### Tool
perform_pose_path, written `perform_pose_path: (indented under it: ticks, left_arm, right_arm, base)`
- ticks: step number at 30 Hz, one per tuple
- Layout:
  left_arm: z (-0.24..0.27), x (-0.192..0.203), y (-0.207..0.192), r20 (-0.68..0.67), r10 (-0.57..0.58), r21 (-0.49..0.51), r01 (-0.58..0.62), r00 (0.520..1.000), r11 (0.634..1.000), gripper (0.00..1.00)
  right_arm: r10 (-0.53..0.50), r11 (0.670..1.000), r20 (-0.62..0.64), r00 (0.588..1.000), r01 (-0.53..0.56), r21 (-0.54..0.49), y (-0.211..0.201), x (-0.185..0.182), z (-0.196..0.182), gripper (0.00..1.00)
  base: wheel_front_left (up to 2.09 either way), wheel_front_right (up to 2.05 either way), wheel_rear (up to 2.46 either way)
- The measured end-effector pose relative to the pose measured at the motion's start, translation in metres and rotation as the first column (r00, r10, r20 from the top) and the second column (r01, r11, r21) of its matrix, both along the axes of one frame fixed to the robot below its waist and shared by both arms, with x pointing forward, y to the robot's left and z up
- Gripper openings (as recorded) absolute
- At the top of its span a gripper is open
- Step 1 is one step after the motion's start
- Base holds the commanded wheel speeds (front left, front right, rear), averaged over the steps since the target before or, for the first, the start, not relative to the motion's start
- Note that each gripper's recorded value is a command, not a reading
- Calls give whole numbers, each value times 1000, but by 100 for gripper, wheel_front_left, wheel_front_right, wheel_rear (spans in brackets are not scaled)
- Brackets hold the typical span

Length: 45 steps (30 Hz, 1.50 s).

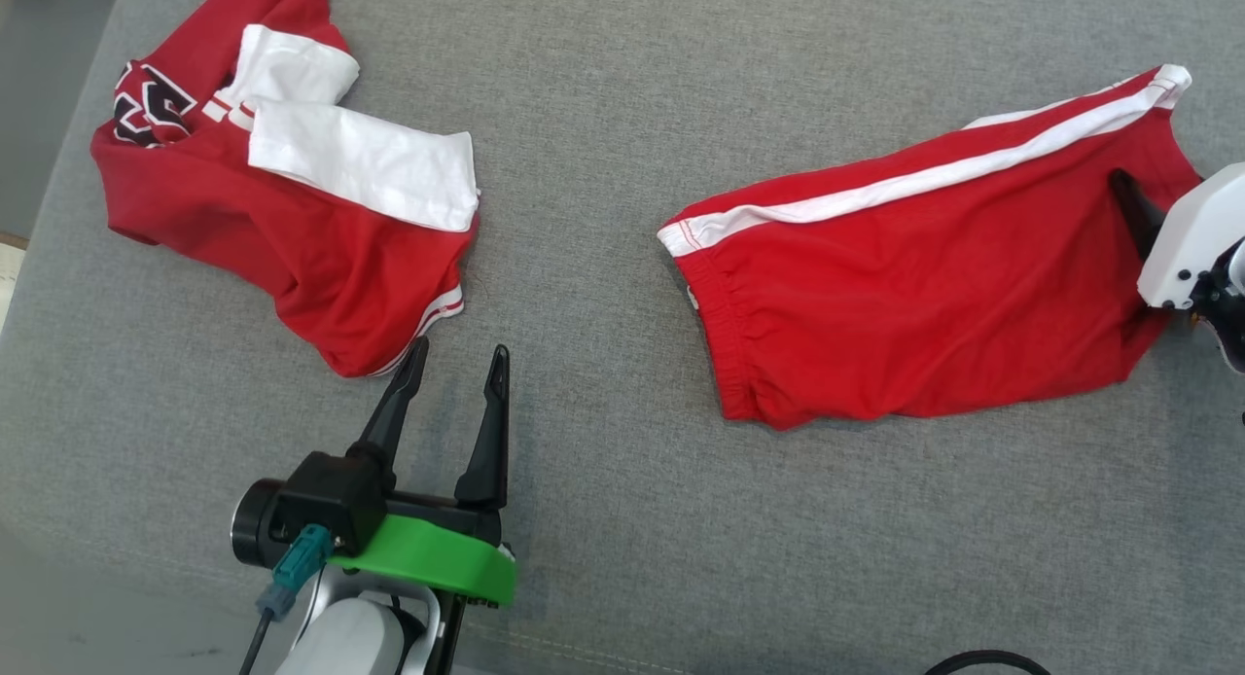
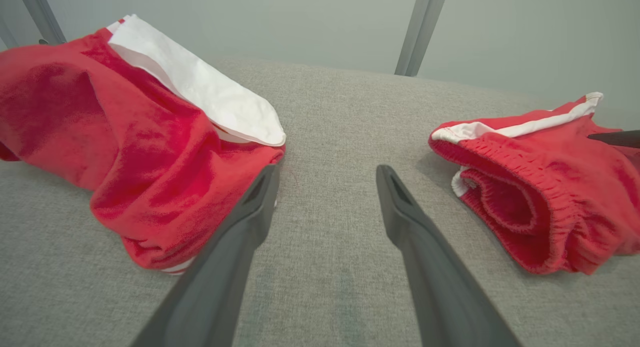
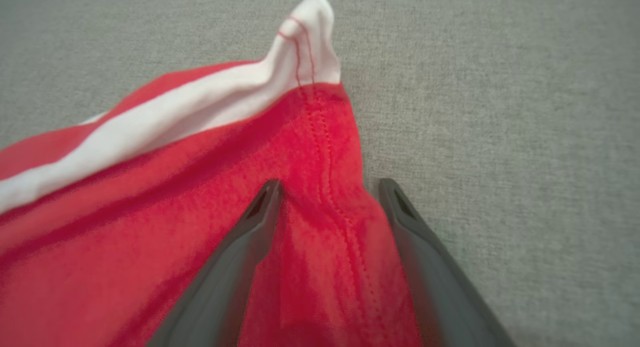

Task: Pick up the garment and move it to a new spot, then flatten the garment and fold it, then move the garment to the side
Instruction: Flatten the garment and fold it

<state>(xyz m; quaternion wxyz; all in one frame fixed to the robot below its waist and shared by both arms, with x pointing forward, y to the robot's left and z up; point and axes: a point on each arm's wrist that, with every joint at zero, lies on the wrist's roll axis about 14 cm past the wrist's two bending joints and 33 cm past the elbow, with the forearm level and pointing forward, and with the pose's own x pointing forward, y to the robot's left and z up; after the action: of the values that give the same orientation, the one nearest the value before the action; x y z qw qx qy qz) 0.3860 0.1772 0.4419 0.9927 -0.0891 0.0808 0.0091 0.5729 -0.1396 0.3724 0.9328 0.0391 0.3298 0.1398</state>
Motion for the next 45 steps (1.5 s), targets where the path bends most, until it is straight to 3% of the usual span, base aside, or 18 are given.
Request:
perform_pose_path:
  ticks: [5, 6, 7, 13, 20, 25, 29, 33, 36, 40, 45]
  left_arm:
    - [0, -5, 4, 2, 8, 2, -8, 1000, 1000, 100]
    - [0, -6, 6, 2, 13, 3, -13, 1000, 1000, 100]
    - [1, -6, 6, 5, 15, 3, -15, 1000, 1000, 100]
    - [2, -11, 3, 11, 10, -1, -9, 1000, 1000, 100]
    - [3, -19, -1, 16, -6, -8, 6, 1000, 1000, 100]
    - [2, -29, -9, 15, -45, -10, 45, 999, 999, 100]
    - [-3, -40, -14, -2, -77, -5, 77, 997, 997, 100]
    - [-3, -46, -20, 1, -91, -18, 91, 996, 996, 100]
    - [-2, -47, -25, 5, -93, -38, 93, 996, 995, 100]
    - [-5, -47, -29, -2, -97, -51, 97, 995, 994, 100]
    - [-12, -44, -37, -21, -122, -66, 121, 992, 990, 100]
  right_arm:
    - [-3, 999, -73, 997, 6, 43, 3, -4, -1, 100]
    - [7, 998, -87, 996, -2, 57, 8, -6, -1, 22]
    - [17, 997, -98, 995, -10, 75, 13, -9, 0, 0]
    - [22, 986, -154, 988, 4, 166, 21, -27, 4, 0]
    - [-101, 962, -158, 982, 137, 234, -16, -39, 22, 0]
    - [-193, 928, -180, 965, 239, 286, -47, -61, 32, 0]
    - [-313, 901, -163, 935, 347, 262, -99, -86, 37, 0]
    - [-476, 863, -66, 877, 480, 159, -181, -110, 52, 0]
    - [-532, 844, 18, 846, 529, 92, -218, -120, 67, 0]
    - [-469, 883, 157, 869, 466, 61, -208, -100, 97, 0]
    - [-245, 970, 231, 942, 236, 66, -116, -67, 119, 0]
  base:
    - [0, 0, 0]
    - [0, 0, 0]
    - [0, 0, 0]
    - [0, 0, 0]
    - [0, 0, 0]
    - [0, 0, 0]
    - [0, 0, 0]
    - [0, 0, 0]
    - [0, 0, 0]
    - [0, 0, 0]
    - [0, 0, 0]
